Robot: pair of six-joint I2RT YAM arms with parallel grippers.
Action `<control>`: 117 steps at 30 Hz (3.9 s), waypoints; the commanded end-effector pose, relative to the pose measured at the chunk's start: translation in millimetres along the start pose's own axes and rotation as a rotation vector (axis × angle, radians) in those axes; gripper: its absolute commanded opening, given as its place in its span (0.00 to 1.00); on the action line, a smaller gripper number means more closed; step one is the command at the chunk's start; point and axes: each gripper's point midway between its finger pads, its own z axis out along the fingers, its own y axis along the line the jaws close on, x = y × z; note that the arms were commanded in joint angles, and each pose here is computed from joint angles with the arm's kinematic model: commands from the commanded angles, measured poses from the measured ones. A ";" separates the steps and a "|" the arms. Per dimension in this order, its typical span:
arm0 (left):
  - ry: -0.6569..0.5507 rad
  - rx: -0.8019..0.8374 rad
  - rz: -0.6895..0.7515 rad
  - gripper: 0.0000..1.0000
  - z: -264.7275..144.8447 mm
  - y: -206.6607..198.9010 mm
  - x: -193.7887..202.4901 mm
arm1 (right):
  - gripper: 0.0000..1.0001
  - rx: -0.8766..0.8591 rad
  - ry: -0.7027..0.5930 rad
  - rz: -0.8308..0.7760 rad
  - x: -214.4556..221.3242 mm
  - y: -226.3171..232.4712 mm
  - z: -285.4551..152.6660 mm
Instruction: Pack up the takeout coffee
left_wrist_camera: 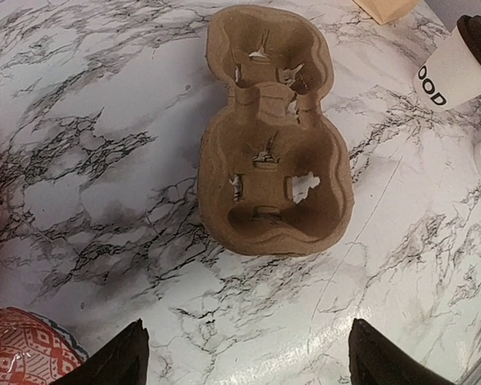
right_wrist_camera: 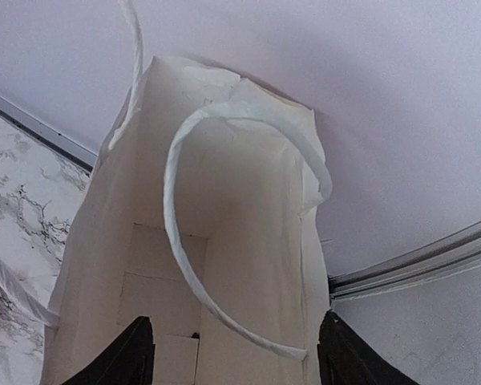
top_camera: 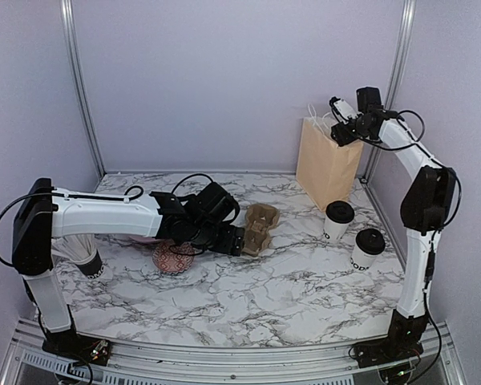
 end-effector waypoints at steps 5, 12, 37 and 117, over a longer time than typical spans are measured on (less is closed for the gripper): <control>-0.004 0.049 -0.006 0.86 -3.8 -9.8 1.3 | 0.58 0.120 -0.037 0.021 -13.8 -26.0 -1.4; 0.011 0.081 -0.007 0.86 -0.7 -16.7 2.7 | 0.67 0.130 0.018 0.040 -2.1 -20.6 8.7; -0.073 0.001 -0.015 0.83 -14.5 22.6 -27.9 | 0.00 -0.143 -0.274 0.049 -64.6 44.5 -97.8; 0.191 -0.016 0.511 0.55 -97.2 -19.0 96.2 | 0.00 -0.727 -0.397 -0.202 1.9 173.8 -310.0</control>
